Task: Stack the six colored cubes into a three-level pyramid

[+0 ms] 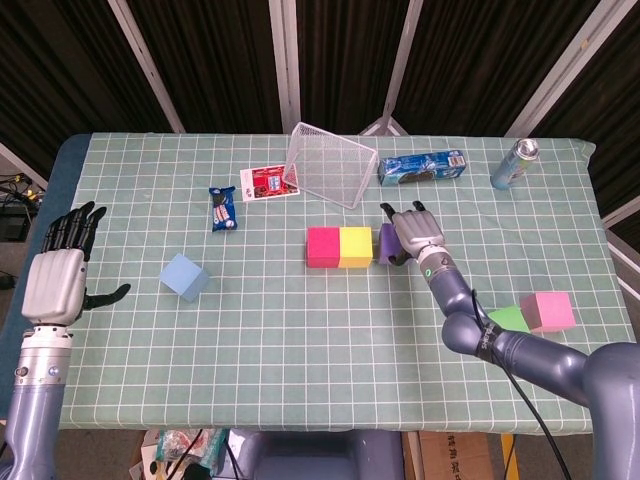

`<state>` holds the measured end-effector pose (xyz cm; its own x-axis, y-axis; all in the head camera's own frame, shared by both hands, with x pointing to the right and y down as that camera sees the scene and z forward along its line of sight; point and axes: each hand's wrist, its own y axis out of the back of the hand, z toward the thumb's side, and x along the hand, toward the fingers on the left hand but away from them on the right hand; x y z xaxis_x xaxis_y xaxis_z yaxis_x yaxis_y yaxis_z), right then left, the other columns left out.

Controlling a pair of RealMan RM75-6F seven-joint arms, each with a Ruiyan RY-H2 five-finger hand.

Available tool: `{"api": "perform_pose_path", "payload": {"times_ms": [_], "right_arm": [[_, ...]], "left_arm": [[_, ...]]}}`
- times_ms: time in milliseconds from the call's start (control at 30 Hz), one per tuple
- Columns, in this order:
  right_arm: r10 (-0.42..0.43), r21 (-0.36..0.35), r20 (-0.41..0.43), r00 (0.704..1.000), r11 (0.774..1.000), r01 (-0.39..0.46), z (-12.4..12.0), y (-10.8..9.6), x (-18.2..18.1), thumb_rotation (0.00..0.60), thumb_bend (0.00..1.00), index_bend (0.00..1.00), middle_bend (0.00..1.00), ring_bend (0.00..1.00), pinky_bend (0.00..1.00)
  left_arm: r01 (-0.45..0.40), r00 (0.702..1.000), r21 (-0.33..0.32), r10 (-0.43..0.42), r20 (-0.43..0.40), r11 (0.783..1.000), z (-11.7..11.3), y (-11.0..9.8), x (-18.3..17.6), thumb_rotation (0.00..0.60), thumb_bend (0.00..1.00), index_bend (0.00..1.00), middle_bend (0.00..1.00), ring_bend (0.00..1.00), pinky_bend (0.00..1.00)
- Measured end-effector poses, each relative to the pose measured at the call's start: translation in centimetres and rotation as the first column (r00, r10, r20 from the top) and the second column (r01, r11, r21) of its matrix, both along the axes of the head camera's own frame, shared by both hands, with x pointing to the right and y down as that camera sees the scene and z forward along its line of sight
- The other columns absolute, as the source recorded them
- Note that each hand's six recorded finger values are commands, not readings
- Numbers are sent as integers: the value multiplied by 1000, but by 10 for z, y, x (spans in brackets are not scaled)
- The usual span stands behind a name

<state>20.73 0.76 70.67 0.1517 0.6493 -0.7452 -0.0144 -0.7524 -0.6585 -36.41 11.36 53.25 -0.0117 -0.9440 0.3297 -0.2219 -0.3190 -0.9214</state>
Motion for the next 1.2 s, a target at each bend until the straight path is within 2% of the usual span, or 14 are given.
{"api": "perform_pose_path", "payload": {"times_ms": [500, 767, 1200], "right_arm": [[-49, -15, 4, 999, 999, 49, 4, -3, -4, 600, 291, 0, 389, 266, 0], [-58, -25, 32, 998, 998, 59, 6, -2, -13, 600, 290, 0, 389, 266, 0], [-68, -30, 32, 997, 997, 69, 11, -3, -18, 600, 291, 0, 389, 266, 0]], "left_arm": [[0, 1000, -10, 0, 7, 1000, 4, 0, 1, 600, 111, 0, 0, 0, 0], [4, 1000, -15, -4, 11, 1000, 7, -1, 0, 600, 111, 0, 0, 0, 0], [12, 1000, -13, -12, 17, 1000, 7, -2, -5, 600, 111, 0, 0, 0, 0]]}}
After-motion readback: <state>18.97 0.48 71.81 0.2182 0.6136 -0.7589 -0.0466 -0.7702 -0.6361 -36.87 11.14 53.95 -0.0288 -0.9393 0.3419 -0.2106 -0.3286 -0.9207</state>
